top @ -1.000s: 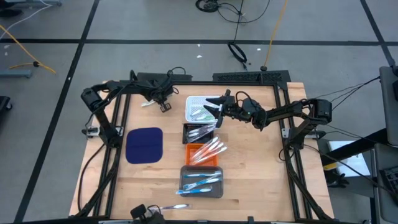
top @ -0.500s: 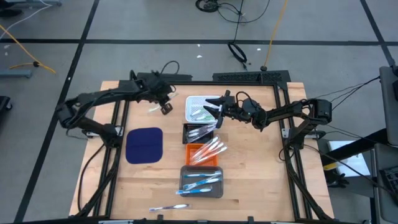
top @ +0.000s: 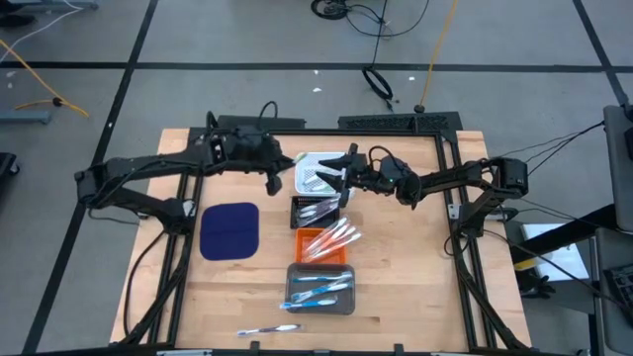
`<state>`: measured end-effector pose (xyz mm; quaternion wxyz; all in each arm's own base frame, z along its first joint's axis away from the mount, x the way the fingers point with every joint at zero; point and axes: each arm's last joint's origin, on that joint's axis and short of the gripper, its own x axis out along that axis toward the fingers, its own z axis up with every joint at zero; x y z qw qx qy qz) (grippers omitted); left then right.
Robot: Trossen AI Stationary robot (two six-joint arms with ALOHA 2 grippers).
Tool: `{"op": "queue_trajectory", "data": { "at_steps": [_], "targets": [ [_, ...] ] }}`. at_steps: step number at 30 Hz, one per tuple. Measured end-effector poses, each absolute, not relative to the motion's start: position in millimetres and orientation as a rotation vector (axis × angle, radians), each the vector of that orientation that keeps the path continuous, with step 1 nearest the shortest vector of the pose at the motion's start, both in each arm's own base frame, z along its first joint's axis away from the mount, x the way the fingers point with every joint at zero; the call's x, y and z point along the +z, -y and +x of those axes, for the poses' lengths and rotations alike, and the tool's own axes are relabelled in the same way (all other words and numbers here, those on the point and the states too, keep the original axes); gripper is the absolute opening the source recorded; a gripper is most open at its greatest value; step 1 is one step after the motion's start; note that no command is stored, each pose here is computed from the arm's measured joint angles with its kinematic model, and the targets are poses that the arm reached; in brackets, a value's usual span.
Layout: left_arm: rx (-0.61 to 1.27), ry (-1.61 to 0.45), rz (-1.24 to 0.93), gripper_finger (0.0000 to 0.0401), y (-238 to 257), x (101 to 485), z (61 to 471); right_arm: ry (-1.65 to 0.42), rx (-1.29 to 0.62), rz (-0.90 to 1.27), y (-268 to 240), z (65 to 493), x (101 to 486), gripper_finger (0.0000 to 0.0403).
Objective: Pick & Place Toothbrushes
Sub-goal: Put the green toothbrush into the white bin
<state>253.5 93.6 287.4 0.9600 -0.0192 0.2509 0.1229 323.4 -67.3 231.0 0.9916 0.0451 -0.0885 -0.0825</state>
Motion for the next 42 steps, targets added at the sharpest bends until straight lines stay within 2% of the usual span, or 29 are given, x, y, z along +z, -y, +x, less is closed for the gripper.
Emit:
{"op": "queue_trajectory", "data": {
  "at_steps": [12, 20, 26, 31, 34, 36, 37, 42],
  "targets": [
    [0.152, -0.314, 0.048, 0.0006, -65, 305, 271, 0.212, -0.127, 0.085, 62, 324, 235, 0.0152],
    [0.115, -0.282, 0.071, 0.0012, -55, 308, 274, 0.284, -0.117, 0.075, 62, 327, 248, 0.015],
    [0.125, -0.269, 0.09, 0.0015, -51, 309, 275, 0.256, -0.078, 0.038, 55, 338, 260, 0.0147],
    [0.134, -0.273, 0.098, 0.0012, -49, 309, 276, 0.274, -0.058, 0.007, 47, 342, 267, 0.0116],
    [0.127, -0.278, 0.096, 0.0006, -48, 308, 276, 0.259, -0.061, -0.012, 45, 342, 265, 0.0069],
    [0.127, -0.277, 0.084, 0.0014, -48, 308, 276, 0.255, -0.065, -0.024, 45, 343, 265, 0.0027],
    [0.128, -0.277, 0.078, 0.0021, -48, 308, 276, 0.254, -0.065, -0.024, 45, 343, 265, 0.0019],
    [0.134, -0.277, 0.062, 0.0048, -48, 308, 276, 0.249, -0.063, -0.023, 45, 343, 265, 0.0017]
  ]
}}
